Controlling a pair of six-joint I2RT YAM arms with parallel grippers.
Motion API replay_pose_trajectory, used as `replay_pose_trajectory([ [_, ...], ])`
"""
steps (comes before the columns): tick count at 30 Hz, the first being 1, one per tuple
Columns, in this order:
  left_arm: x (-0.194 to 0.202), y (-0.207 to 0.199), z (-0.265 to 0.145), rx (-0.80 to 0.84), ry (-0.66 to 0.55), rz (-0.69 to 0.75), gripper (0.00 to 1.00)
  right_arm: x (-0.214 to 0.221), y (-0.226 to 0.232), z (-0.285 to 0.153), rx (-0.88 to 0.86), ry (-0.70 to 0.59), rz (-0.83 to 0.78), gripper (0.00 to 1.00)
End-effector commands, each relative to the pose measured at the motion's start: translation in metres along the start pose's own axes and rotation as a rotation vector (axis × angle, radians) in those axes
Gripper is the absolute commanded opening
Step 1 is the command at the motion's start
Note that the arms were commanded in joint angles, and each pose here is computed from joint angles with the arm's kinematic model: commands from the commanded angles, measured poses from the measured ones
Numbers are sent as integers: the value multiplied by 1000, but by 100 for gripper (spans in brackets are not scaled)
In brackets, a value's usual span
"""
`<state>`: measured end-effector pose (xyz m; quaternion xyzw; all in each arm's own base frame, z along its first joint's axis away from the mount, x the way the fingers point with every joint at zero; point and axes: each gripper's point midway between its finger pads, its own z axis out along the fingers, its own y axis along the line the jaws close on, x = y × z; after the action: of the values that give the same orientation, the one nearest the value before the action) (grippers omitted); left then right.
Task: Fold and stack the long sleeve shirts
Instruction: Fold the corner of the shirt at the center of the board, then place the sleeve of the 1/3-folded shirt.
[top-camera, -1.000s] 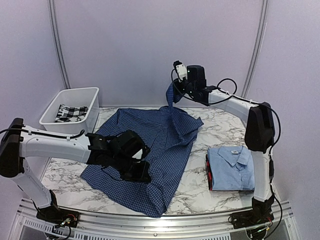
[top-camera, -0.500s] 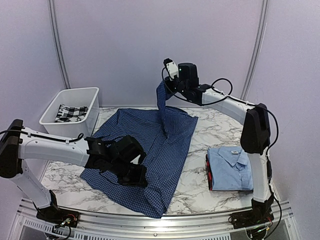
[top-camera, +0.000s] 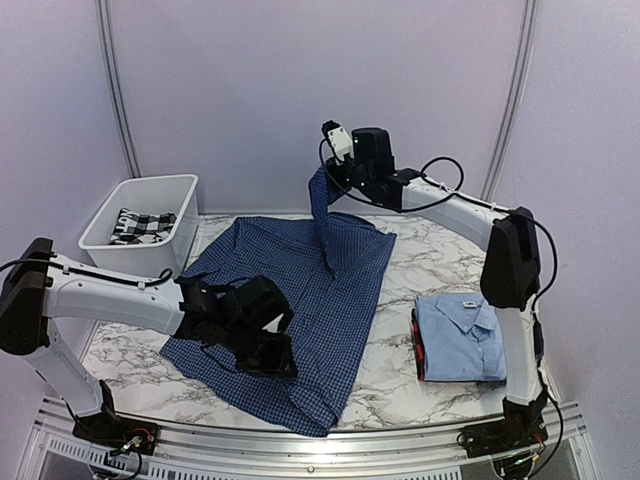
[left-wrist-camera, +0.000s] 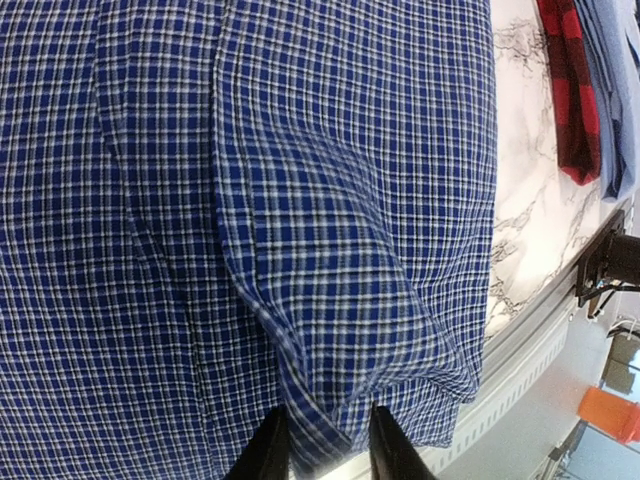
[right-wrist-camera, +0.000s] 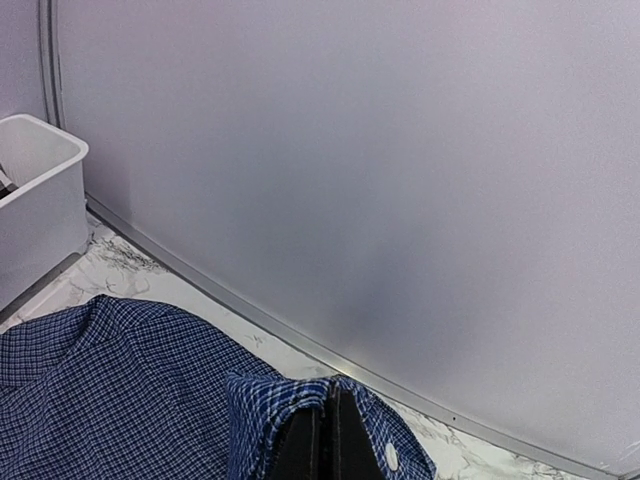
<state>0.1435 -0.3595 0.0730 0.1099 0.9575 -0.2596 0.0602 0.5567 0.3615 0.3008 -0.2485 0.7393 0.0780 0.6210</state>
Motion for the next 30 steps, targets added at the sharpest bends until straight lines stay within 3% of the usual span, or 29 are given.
replay_pose_trajectory([
  [1, 9, 20, -6, -69, 0, 8, 37, -43, 10, -27, -38, -58, 9, 0],
  [4, 2, 24, -20, -90, -48, 20, 48, -36, 20, -30, -57, -24, 8, 0],
  [7, -3, 17, -24, -83, -57, 54, 48, -30, 26, -34, -62, 10, 11, 0],
  [12, -9, 12, -18, -92, -49, 83, 37, -22, 26, -43, -36, 82, 29, 0],
  [26, -8, 22, 20, -131, 58, 124, 37, 32, 8, -81, 74, 319, 101, 0],
  [30, -6, 24, 25, -135, 76, 130, 26, 49, 18, -89, 59, 380, 94, 0],
])
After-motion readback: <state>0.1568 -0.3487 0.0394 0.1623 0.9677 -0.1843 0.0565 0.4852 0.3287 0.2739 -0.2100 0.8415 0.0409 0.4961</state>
